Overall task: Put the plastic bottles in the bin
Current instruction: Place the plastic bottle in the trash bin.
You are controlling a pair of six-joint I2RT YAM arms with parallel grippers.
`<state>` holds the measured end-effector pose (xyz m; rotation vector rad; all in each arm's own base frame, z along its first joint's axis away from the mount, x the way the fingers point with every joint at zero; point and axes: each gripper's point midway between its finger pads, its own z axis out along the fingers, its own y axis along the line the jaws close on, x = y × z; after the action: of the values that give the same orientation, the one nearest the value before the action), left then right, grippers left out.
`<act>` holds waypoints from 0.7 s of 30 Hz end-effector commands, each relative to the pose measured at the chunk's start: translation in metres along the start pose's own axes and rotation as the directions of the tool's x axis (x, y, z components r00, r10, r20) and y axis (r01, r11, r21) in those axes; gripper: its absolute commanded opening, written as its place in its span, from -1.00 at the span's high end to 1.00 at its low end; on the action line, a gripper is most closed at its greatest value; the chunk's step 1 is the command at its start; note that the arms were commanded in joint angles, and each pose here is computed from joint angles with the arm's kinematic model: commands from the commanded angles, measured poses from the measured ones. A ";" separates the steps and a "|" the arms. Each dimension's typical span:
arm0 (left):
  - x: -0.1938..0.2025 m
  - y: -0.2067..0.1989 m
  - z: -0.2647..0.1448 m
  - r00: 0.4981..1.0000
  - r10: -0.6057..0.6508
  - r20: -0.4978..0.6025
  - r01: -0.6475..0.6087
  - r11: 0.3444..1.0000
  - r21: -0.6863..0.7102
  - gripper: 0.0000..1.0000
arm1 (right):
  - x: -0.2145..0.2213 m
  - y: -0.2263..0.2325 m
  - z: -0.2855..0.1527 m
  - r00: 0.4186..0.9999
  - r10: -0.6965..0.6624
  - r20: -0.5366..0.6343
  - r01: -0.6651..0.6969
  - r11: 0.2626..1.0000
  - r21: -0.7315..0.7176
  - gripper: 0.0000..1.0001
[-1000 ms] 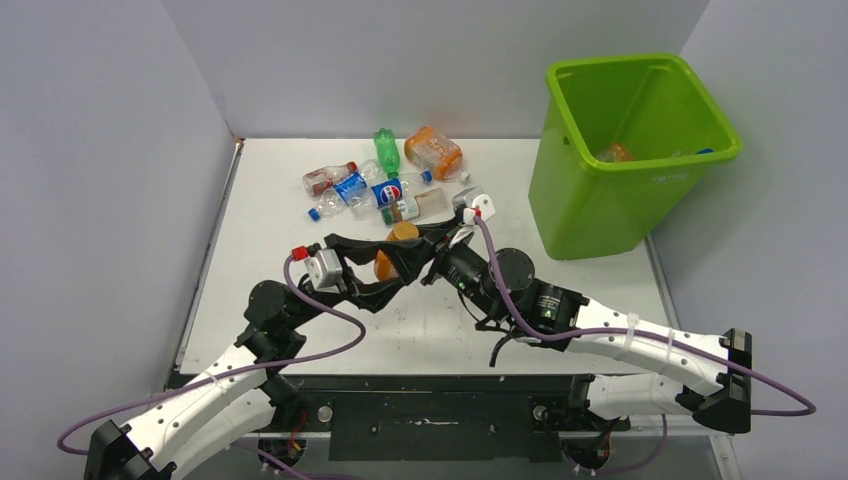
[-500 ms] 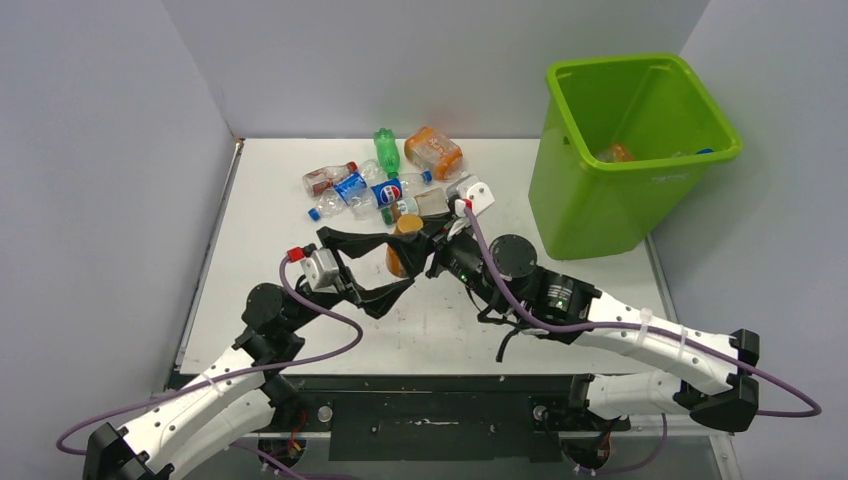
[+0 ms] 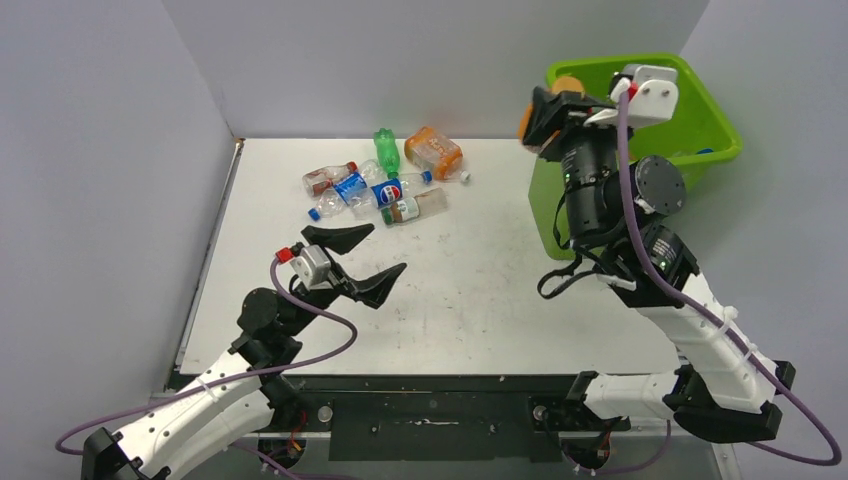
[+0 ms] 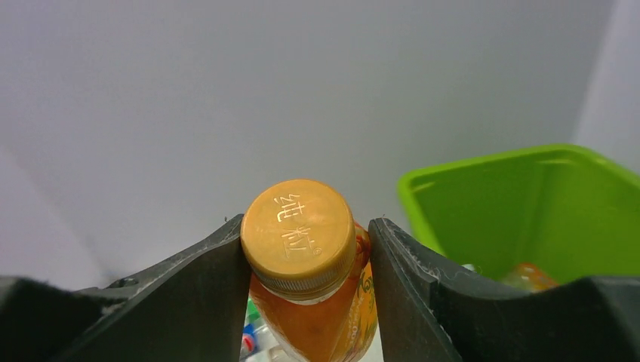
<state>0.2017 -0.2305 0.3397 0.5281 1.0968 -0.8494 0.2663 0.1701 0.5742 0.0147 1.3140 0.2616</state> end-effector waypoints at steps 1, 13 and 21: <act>-0.010 0.013 0.000 0.999 0.019 0.030 -0.017 0.997 -0.076 -0.93 | -0.024 -0.068 0.017 0.995 -0.063 0.079 0.036 0.952 0.305 0.89; -0.003 0.027 -0.003 0.999 0.031 -0.023 -0.035 0.986 -0.160 -0.92 | 0.005 -0.208 0.122 0.972 0.098 0.214 -0.203 0.811 0.549 0.89; -0.004 0.028 -0.001 0.999 0.010 -0.041 -0.017 0.984 -0.177 -0.92 | 0.038 -0.242 0.146 0.973 0.165 0.159 -0.226 0.806 0.547 -0.89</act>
<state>0.2250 -0.2162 0.3149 0.4343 1.2350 -0.7209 0.4675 -0.0497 0.5023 0.6820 1.3190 -0.1439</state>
